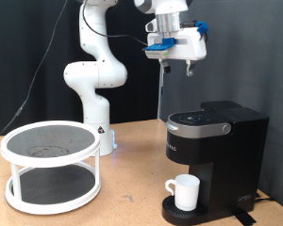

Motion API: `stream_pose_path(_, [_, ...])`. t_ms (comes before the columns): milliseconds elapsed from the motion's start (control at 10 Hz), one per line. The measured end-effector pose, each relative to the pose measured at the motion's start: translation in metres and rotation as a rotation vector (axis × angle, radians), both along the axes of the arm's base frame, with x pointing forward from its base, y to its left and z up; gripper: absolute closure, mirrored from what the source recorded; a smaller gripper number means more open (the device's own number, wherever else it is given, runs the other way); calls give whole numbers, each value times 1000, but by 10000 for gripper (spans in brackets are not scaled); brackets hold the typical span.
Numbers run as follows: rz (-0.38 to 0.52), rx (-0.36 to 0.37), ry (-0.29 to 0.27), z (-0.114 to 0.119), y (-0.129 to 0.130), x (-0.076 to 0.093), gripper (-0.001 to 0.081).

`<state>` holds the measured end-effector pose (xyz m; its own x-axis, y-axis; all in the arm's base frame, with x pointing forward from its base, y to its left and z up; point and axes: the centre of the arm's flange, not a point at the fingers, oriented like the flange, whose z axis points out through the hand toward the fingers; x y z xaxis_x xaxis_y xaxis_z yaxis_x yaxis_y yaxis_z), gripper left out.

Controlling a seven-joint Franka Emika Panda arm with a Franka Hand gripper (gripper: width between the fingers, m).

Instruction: Make a cup of coffee with the keurig machine

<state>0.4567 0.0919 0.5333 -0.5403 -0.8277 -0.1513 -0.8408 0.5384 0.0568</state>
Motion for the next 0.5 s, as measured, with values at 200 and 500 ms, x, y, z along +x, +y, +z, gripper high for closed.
stream_pose_path(200, [10,10,34,-2,-3,24,72])
stream_pose_path(500, [26,-11,54,-5,-5,55,72])
